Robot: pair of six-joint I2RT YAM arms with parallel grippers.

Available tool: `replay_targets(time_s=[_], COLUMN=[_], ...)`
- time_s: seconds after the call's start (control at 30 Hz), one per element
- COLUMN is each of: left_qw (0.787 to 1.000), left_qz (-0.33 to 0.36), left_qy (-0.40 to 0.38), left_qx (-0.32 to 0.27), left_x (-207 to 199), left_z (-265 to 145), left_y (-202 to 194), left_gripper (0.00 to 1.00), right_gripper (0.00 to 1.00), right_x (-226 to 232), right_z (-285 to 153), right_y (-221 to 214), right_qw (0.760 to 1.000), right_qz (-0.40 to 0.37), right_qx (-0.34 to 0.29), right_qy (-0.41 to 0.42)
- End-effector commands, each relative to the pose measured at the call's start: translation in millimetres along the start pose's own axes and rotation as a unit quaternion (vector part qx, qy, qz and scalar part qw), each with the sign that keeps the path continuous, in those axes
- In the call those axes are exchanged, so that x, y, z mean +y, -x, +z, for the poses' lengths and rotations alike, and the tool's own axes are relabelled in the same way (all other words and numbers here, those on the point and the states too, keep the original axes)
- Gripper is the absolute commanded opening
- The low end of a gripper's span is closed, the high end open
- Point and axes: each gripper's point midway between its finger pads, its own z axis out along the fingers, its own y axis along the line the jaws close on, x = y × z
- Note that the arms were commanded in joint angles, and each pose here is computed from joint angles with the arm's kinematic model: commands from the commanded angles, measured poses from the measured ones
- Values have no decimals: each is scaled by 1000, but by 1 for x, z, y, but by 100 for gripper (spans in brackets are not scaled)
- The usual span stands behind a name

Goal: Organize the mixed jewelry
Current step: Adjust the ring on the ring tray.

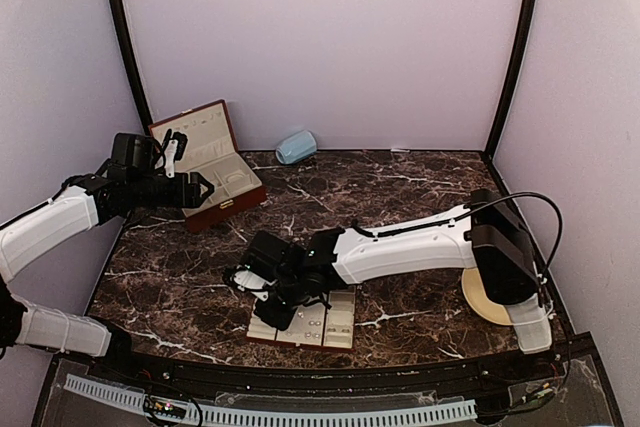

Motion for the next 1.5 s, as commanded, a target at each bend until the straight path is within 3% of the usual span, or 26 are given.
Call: replay_targets(time_s=[0.0,0.93,1.17,1.47], left_qw=[1000,1000,1000,999], left_qz=[1,1,2,8], left_qy=[-4,-2,2,16], left_qx=[-3,-4,-9,-40], left_x=[0,1,2,5], left_z=[2,1,-1,-13], left_y=[-1,-1,1,8], left_gripper=[75,75,75,75], right_gripper=[5,4,6,17], right_x=[1,-8,-6,-15], right_z=[11,30,10,-56], right_y=[-8,-30,-5,50], right_qw=[1000,998,999,994], right_qz=[-9,-29,-20,30], right_qx=[12,33,-4,-102], right_qy=[-10,-48,-41,9])
